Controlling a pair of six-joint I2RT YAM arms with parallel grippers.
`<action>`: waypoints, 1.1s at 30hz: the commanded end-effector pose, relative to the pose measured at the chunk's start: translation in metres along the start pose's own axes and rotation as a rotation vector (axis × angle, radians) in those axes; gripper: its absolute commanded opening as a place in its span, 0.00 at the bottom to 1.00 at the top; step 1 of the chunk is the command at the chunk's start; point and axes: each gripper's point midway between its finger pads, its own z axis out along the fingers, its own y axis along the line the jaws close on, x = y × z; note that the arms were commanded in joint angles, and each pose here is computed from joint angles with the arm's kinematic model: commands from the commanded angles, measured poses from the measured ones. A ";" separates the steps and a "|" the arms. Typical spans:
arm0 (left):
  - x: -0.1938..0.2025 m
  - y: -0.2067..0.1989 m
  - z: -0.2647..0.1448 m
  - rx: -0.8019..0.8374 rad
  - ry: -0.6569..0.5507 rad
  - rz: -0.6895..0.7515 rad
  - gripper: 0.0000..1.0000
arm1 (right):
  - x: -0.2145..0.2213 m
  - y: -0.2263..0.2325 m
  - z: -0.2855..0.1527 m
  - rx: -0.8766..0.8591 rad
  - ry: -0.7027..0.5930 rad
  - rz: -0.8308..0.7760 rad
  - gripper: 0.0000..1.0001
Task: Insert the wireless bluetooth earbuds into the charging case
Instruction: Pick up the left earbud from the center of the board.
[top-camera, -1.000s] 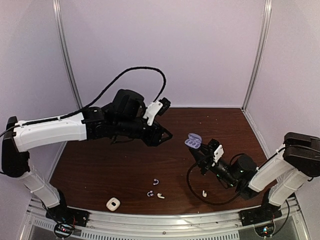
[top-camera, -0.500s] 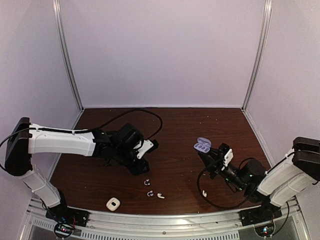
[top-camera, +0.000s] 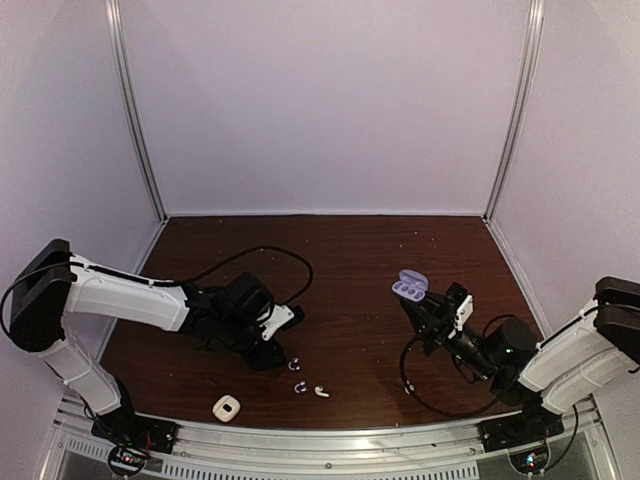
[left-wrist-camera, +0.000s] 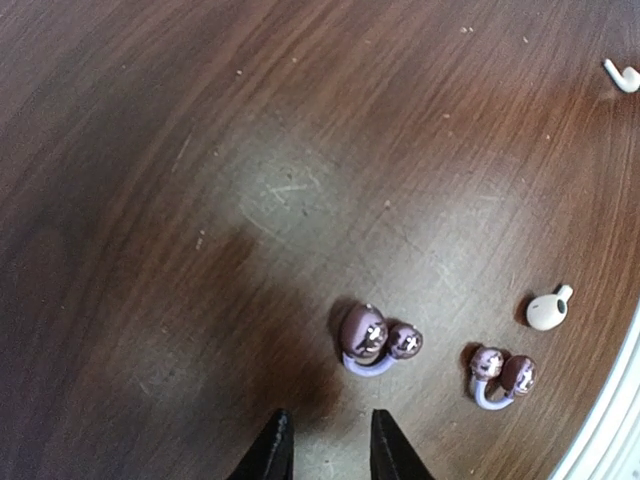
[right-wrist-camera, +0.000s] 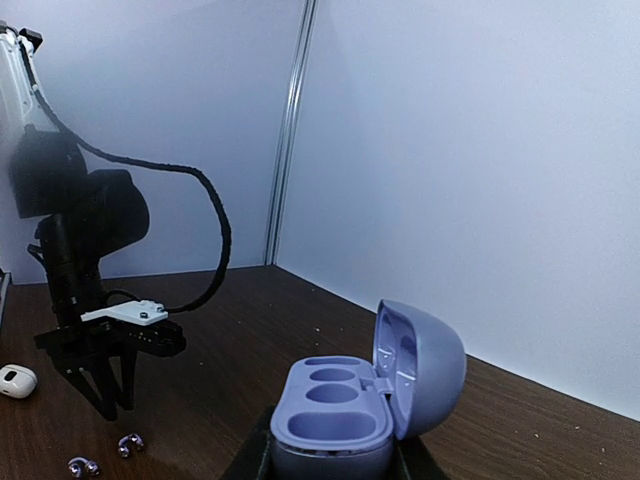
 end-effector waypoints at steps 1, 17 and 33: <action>-0.029 -0.011 -0.003 0.058 -0.142 0.055 0.29 | -0.045 -0.009 -0.007 0.026 -0.189 0.042 0.00; -0.031 -0.012 0.016 0.076 -0.118 0.104 0.30 | -0.044 -0.008 -0.004 0.025 -0.187 0.036 0.00; -0.031 -0.009 0.025 0.067 -0.089 0.112 0.16 | -0.043 -0.009 -0.004 0.034 -0.184 0.029 0.00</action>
